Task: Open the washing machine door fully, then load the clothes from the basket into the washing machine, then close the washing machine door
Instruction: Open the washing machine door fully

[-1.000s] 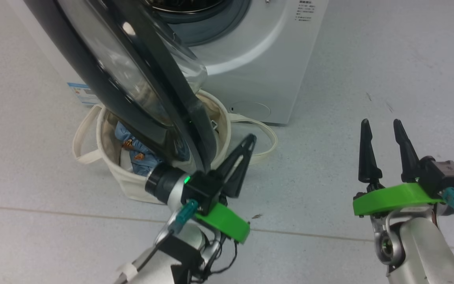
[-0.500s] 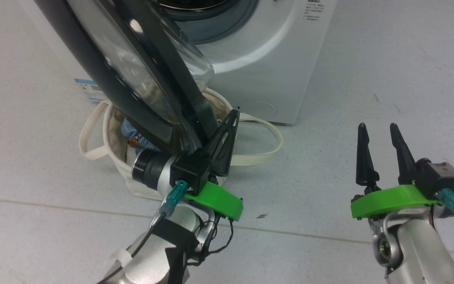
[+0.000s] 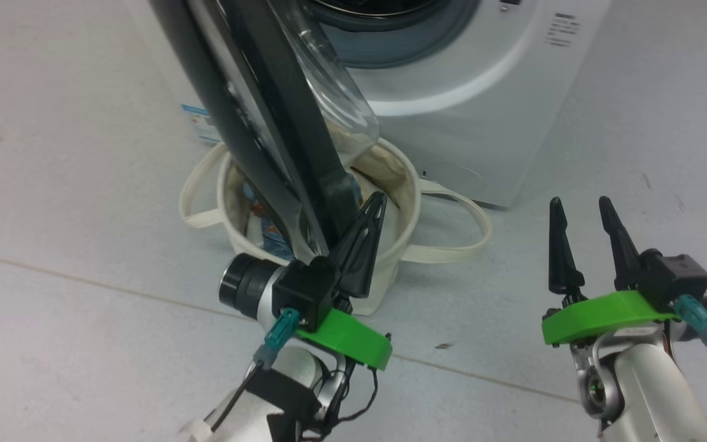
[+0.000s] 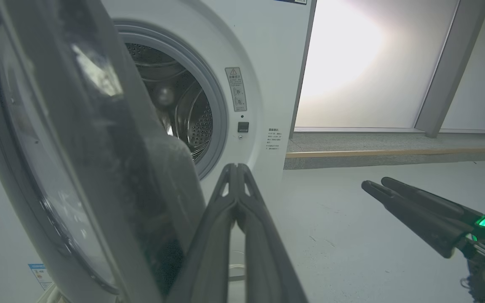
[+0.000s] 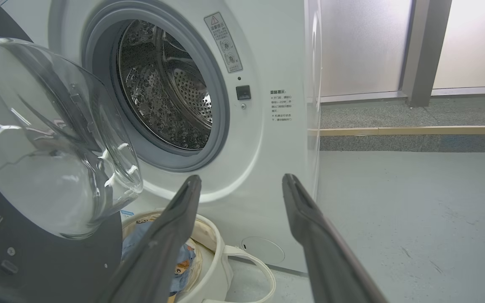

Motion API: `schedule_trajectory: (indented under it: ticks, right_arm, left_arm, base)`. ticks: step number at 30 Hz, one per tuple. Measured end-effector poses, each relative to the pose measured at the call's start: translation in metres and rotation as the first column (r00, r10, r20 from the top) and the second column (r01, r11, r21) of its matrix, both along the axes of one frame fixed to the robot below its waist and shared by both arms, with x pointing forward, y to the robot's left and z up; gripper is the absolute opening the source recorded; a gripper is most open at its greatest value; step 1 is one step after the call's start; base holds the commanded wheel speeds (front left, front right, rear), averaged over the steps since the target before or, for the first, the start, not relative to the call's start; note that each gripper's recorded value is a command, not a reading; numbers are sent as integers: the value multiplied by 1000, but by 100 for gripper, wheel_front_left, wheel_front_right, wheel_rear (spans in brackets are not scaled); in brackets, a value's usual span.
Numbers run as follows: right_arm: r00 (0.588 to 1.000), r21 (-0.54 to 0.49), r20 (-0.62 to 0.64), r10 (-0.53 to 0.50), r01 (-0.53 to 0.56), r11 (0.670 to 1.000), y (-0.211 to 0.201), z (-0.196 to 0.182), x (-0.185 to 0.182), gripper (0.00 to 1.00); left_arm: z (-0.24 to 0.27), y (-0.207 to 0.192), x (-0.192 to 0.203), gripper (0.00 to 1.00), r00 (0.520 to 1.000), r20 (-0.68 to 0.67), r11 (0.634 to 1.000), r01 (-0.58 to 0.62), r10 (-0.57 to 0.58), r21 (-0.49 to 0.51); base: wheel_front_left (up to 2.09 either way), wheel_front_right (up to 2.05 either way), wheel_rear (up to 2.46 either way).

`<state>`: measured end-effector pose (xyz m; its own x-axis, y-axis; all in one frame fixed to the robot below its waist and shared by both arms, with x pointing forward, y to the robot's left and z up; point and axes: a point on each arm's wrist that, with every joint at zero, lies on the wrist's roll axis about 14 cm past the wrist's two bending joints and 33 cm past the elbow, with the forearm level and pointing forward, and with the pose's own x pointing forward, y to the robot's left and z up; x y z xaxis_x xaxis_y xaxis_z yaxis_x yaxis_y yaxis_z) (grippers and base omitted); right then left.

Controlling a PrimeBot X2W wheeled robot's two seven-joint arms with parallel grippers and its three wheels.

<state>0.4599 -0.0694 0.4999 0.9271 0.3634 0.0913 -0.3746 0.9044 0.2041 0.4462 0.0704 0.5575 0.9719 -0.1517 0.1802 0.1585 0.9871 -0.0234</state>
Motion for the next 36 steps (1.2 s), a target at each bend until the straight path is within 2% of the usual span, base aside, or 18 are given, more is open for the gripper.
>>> schedule_trajectory:
  ticks: [9, 16, 28, 36]
  right_arm:
    - [990, 18, 1, 138, -138, 990, 54, 2, -2, 100]
    - [970, 18, -1, 242, -242, 970, 94, 4, -15, 100]
    - [946, 14, 16, 325, -325, 946, 127, 12, -27, 100]
    - [933, 17, -25, 359, -359, 933, 136, -7, -25, 100]
  left_arm:
    - [-9, 63, -33, 0, 981, -27, 981, -194, 194, -1]
    - [-15, 133, -67, 0, 920, -41, 921, -389, 390, 22]
    - [-9, 195, -106, 0, 845, -30, 845, -535, 534, -11]
    - [-17, 230, -101, 0, 796, -58, 797, -603, 603, 18]
  base:
    - [0, 0, 0]
    - [0, 0, 0]
    - [0, 0, 0]
    - [0, 0, 0]
